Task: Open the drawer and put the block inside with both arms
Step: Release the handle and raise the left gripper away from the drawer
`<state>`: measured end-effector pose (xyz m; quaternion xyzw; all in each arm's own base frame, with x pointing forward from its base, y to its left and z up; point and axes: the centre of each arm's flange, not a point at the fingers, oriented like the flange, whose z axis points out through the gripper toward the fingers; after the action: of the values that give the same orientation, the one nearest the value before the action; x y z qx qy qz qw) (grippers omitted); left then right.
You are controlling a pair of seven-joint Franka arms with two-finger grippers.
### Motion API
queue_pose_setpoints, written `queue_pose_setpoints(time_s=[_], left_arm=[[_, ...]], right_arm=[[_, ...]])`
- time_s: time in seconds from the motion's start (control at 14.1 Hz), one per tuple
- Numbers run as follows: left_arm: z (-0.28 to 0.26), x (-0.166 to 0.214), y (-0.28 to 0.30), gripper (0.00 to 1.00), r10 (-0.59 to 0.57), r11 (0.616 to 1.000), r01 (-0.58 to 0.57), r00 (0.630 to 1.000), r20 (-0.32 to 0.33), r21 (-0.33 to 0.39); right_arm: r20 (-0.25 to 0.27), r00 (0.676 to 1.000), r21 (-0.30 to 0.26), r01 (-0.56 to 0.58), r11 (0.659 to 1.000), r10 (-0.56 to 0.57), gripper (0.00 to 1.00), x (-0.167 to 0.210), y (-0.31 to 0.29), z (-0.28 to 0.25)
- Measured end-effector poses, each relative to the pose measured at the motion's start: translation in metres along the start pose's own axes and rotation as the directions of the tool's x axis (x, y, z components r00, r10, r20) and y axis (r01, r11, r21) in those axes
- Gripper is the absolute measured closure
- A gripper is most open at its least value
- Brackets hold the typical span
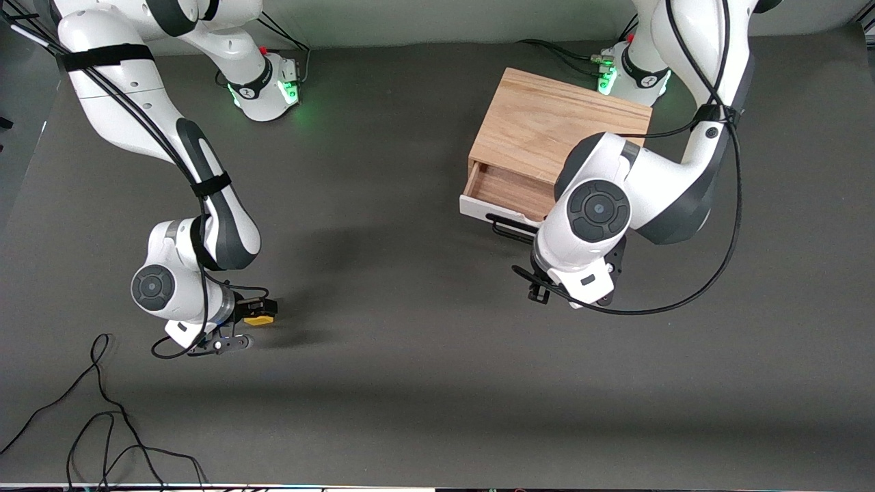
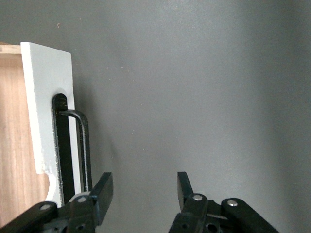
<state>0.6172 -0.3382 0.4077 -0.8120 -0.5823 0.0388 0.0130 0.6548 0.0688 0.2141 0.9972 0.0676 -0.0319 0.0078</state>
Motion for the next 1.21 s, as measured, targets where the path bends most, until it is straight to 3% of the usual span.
queue_pose_setpoints(time_s=[0.43,0.71,0.85,1.13,1.21], left_arm=[[0.005,0.0,0.001,0.37,0.0,1.0,0.0,1.0,0.0,0.008],[0.001,0.005,0.003,0.35,0.031,1.0,-0.031,1.0,-0.005,-0.003],[-0.009,0.021,0.005,0.3,0.048,0.999,-0.048,0.999,-0.007,-0.019],[-0.035,0.037,-0.003,0.01,0.176,0.984,-0.177,0.984,-0.016,-0.012],[-0.042,0.038,-0.007,0.01,0.213,0.977,-0.213,0.977,-0.018,-0.003]], right_arm=[[0.003,1.0,0.001,-0.001,1.0,0.001,0.0,-0.013,0.0,0.004],[-0.053,0.999,-0.003,-0.004,1.0,0.004,0.0,-0.034,0.001,0.027],[-0.067,0.998,-0.004,-0.004,1.0,0.004,0.0,-0.036,0.002,0.03],[-0.094,0.996,-0.004,-0.004,1.0,0.004,0.0,-0.03,0.002,0.018],[-0.094,0.996,-0.004,-0.004,1.0,0.004,0.0,-0.03,0.002,0.018]])
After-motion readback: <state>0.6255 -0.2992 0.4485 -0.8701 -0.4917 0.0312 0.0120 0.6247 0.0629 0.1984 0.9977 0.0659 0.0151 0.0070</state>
